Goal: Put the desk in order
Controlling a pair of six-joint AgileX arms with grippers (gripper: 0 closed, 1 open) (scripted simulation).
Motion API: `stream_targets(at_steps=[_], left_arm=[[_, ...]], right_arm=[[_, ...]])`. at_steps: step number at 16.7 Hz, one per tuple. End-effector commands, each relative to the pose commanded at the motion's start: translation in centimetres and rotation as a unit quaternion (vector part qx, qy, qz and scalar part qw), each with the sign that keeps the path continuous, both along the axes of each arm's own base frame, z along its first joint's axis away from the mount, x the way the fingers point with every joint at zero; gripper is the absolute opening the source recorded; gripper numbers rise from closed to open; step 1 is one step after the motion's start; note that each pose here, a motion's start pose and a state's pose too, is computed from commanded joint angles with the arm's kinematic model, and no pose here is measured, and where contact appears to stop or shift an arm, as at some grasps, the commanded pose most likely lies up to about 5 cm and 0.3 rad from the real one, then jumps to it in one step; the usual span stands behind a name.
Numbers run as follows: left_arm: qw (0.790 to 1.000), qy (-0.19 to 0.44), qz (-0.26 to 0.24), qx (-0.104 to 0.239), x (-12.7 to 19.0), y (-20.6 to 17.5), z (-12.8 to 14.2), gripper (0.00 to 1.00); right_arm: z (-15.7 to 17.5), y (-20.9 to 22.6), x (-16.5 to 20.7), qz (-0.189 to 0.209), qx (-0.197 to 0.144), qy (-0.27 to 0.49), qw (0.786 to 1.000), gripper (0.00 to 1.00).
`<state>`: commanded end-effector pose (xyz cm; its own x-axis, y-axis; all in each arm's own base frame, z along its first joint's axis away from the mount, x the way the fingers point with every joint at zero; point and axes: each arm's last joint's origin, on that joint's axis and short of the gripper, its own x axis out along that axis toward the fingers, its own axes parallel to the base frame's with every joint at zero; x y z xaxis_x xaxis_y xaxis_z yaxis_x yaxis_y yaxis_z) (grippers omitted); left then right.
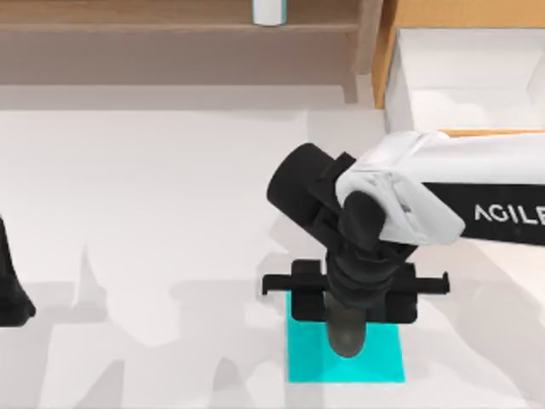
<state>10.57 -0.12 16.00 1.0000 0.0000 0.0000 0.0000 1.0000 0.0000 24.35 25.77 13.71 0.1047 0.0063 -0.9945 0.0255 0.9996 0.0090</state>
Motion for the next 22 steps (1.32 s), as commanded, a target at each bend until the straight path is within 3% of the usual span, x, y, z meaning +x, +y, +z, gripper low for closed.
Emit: stream_targets(at_steps=[1, 14, 22], left_arm=[[1.0, 0.0, 0.0, 0.0, 0.0, 0.0, 0.0, 1.0], [1.0, 0.0, 0.0, 0.0, 0.0, 0.0, 0.0, 1.0], [1.0, 0.0, 0.0, 0.0, 0.0, 0.0, 0.0, 1.0]], right_arm=[[0.0, 0.0, 0.0, 0.0, 0.0, 0.0, 1.0, 0.0], [0.0, 0.0, 0.0, 0.0, 0.0, 0.0, 1.0, 0.98], [0.0, 0.0, 0.0, 0.0, 0.0, 0.0, 1.0, 1.0]])
